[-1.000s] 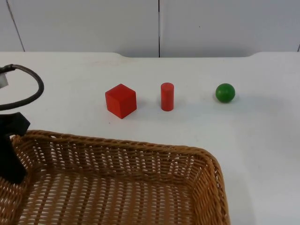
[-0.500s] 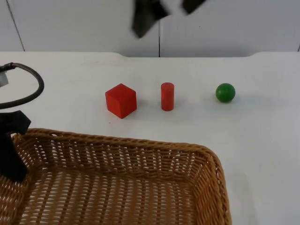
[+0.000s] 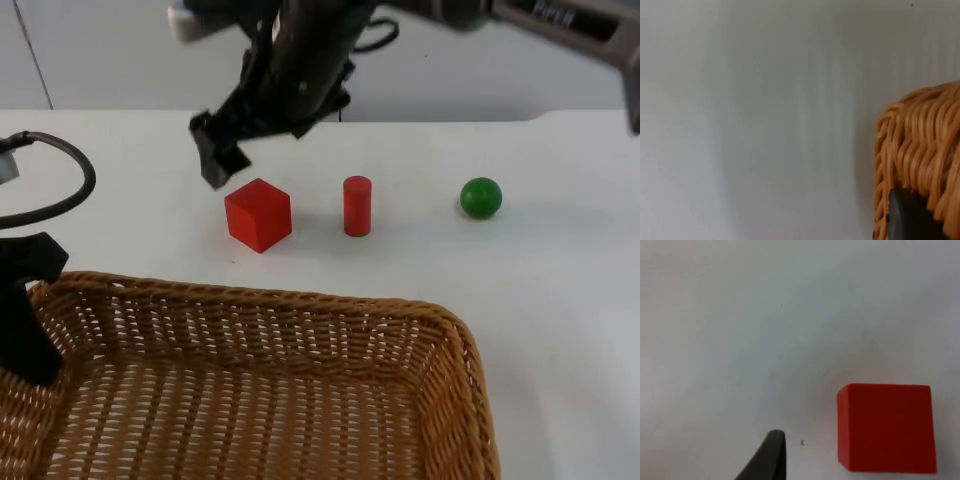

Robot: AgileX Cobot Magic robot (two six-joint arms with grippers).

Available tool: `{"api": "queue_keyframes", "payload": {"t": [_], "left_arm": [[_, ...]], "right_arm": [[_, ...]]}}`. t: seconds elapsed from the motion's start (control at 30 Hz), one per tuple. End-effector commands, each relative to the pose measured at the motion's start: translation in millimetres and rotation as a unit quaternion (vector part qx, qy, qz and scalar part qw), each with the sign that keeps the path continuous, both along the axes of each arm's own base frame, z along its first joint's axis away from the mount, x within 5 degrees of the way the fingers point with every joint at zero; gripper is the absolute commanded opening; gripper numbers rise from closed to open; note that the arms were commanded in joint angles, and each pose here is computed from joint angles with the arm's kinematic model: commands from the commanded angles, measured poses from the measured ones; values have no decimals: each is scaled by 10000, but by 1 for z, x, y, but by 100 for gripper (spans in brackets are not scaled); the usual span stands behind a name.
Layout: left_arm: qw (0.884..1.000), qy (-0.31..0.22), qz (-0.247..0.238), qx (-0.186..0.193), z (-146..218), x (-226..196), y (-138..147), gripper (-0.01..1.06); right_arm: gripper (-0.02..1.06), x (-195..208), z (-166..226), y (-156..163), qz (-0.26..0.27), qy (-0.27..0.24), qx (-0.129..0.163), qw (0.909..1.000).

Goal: Pick up the basket with the left hand and place the object to the left of the red cylinder into the basket with the right hand.

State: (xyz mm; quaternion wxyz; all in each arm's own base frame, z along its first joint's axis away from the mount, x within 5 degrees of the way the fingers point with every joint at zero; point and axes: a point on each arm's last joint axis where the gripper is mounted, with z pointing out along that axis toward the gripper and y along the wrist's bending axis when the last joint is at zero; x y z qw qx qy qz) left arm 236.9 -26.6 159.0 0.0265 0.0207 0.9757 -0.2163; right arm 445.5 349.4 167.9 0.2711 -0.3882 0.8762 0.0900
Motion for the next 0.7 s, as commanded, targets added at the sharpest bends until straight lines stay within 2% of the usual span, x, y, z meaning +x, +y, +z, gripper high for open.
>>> {"api": "queue_keyframes", "payload": {"t": [0.0, 0.2, 0.43, 0.47, 0.5, 0.53, 0.57, 0.67], "left_arm": [[9998, -26, 91, -174, 6, 1, -2, 0], [9998, -21, 99, -166, 5, 0, -2, 0], [9998, -21, 99, -166, 5, 0, -2, 0], [9998, -21, 99, -166, 5, 0, -2, 0], [9998, -21, 99, -166, 5, 0, -2, 0], [9998, -21, 99, -166, 5, 0, -2, 0], [9998, -21, 99, -166, 5, 0, -2, 0], [9998, -21, 99, -166, 5, 0, -2, 0]], "right_arm": [[105, 5, -18, 6, 39, -171, 108, 9998], [102, 8, -48, 9, 20, -106, 65, 9999], [82, 9, -75, 12, -16, 14, 155, 9999], [76, 8, -77, 11, -16, 25, 146, 9999], [66, 9, -76, 12, -17, 16, 153, 9999], [66, 9, -76, 12, -17, 16, 153, 9999], [44, 9, -73, 11, -12, -50, 153, 9999], [2, 10, -42, 12, 66, -302, 269, 9992]]}}
